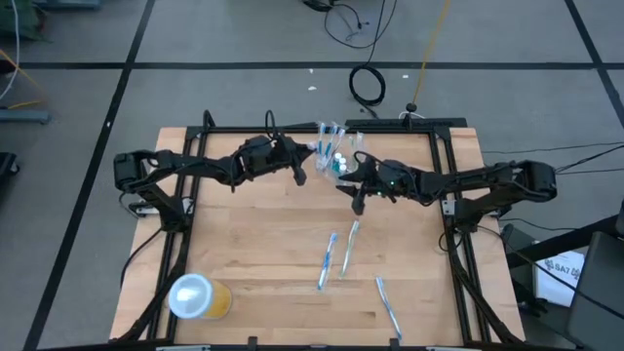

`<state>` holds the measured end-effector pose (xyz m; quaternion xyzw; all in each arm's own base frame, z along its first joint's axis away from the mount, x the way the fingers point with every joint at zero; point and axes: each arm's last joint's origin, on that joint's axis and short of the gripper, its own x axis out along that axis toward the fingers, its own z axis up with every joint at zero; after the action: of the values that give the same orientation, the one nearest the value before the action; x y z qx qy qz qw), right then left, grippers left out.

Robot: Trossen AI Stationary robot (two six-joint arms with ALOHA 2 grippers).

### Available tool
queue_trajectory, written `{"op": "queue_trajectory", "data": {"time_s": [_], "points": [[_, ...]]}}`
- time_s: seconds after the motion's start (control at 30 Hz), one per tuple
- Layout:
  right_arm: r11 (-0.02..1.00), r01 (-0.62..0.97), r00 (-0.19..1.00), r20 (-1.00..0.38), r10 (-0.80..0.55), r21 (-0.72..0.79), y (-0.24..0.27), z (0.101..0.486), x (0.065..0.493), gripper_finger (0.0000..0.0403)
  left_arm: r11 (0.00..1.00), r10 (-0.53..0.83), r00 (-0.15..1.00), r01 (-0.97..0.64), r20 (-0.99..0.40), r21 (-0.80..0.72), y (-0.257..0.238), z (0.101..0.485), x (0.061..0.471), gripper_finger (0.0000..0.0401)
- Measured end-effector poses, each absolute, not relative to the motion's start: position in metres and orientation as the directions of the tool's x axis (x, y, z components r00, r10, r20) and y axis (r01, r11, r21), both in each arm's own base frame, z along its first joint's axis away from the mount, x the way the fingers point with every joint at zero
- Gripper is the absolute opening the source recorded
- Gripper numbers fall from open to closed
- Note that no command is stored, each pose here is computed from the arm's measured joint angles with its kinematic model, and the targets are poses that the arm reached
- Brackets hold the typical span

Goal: Pick & Place toothbrushing station
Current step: Put the violet toothbrush into the transparent organizer

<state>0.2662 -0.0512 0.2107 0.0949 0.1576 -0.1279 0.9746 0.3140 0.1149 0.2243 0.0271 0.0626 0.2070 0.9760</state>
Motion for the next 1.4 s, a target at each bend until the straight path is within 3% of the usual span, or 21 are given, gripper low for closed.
{"op": "queue_trajectory", "data": {"time_s": [0.33, 0.77, 1.13, 1.4], "points": [[0.958, 0.257, 0.854, -0.494, -0.162, 0.129, -0.031, 0.22, 0.232, 0.0141, 0.949, 0.31, 0.943, -0.314, -0.122, -0.015, 0.12, 0.223, 0.312, 0.0026], [0.913, 0.332, 0.781, -0.612, -0.125, 0.237, -0.021, 0.176, 0.21, 0.0141, 0.954, 0.291, 0.942, -0.3, -0.165, -0.031, 0.125, 0.219, 0.309, 0.0026], [0.909, 0.329, 0.821, -0.554, -0.14, 0.257, -0.025, 0.181, 0.213, 0.0141, 0.948, 0.31, 0.94, -0.317, -0.142, -0.022, 0.126, 0.222, 0.309, 0.0026], [0.929, 0.288, 0.866, -0.478, -0.148, 0.234, -0.026, 0.188, 0.218, 0.0141, 0.918, 0.385, 0.922, -0.388, -0.047, -0.082, 0.129, 0.234, 0.311, 0.0026]]}}
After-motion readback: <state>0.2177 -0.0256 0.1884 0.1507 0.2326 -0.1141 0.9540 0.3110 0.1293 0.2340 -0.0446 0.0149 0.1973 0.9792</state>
